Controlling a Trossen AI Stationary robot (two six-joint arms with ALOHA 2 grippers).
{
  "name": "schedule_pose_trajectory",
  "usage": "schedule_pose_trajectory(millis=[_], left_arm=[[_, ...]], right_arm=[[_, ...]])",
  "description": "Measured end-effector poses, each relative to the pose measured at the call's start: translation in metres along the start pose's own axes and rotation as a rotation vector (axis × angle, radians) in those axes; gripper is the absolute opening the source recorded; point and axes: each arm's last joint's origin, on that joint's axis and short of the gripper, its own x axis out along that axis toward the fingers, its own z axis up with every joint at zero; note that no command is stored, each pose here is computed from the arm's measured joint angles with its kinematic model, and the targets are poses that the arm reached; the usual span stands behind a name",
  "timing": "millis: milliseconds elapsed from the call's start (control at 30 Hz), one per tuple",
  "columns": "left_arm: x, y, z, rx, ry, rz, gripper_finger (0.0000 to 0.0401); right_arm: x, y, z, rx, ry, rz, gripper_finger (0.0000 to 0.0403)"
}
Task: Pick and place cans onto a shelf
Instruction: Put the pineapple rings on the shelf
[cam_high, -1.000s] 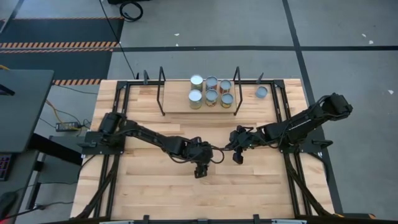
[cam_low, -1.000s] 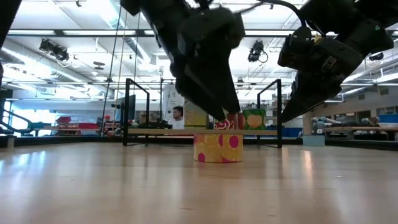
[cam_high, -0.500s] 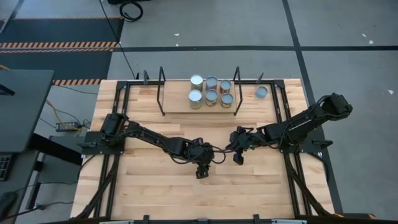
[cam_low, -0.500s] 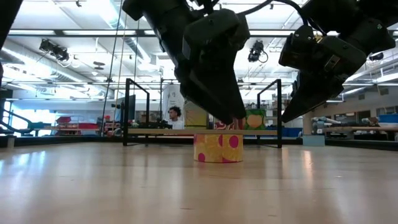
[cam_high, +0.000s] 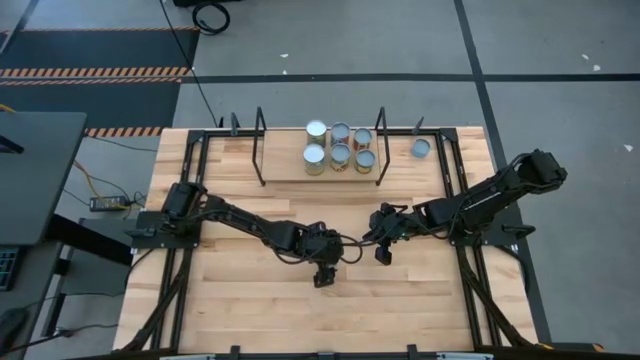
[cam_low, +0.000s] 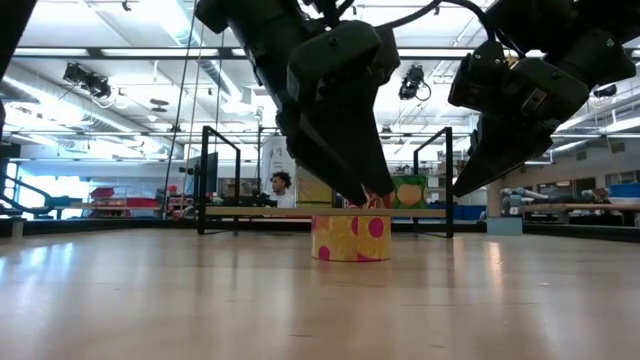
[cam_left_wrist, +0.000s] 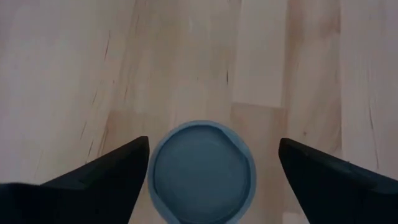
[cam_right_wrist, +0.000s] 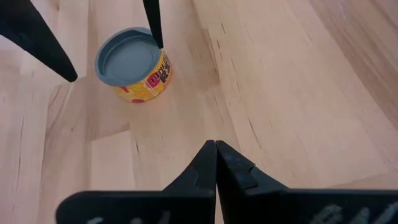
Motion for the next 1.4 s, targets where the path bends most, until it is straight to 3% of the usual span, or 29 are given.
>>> schedule_pose_trajectory(millis=[467,867,1000,1100,1233,1400], left_arm=[[0.016,0.002,-0.011,0.007,0.067,0.031,0.0364],[0.023,0.004,-0.016,0.06,0.091,0.059,0.029],[0.019,0.006,-0.015,0.08,0.098,0.077,0.0286],[-0.009,0.012,-0.006,0.131,0.099,0.102,0.0286],[-0.069,0.029,0.005,0.198,0.086,0.209,0.0286],[-0.147,0.076,0.011,0.157,0.076,0.363,0.0285]], right_arm=[[-0.001,0.004,-0.002,0.01,0.004,0.013,0.0005],[-0.001,0.005,-0.002,0.018,0.005,0.017,0.0005],[-0.001,0.005,-0.003,0.017,0.007,0.018,0.0005],[-0.002,0.006,-0.003,0.016,0.012,0.032,0.0005],[-0.003,0.006,-0.003,0.007,0.021,0.04,0.0005],[-0.003,0.006,-0.004,0.003,0.027,0.037,0.0005]])
